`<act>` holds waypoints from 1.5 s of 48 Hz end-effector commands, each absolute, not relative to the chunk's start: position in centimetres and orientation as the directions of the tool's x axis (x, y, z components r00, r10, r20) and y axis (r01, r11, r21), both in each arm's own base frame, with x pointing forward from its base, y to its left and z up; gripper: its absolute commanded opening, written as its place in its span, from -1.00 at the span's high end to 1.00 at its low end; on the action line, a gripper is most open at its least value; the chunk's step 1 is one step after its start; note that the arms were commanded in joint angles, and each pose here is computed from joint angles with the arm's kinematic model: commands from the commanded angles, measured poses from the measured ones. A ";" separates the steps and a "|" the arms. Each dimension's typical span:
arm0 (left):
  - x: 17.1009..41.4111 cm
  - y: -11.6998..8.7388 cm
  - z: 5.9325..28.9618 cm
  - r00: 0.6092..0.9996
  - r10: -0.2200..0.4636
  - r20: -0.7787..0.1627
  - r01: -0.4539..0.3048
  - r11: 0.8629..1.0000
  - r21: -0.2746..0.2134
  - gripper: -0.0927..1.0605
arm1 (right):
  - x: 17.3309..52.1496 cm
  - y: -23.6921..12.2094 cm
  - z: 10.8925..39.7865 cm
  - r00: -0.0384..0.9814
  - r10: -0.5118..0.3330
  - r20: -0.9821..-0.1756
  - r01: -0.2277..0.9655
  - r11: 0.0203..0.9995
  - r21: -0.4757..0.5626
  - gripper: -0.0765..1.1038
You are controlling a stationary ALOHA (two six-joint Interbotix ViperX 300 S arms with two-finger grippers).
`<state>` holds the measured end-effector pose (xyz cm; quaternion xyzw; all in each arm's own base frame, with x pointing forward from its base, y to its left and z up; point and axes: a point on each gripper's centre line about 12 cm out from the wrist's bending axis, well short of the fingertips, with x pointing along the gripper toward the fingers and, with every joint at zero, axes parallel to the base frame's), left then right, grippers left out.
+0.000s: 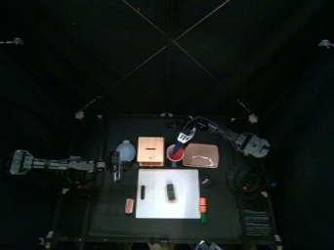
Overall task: Place sushi on board then cut the sushi with the knife then place the pieces on the plate
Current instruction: Grasp knife edge with left hand
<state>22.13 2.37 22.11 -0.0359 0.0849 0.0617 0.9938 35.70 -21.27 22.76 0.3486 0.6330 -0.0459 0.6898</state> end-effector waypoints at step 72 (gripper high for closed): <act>23.3 1.9 25.2 0.994 0.095 -0.052 -0.098 0.993 -0.066 0.88 | 27.4 -6.8 38.9 0.730 -0.028 -0.683 0.230 0.951 0.207 0.33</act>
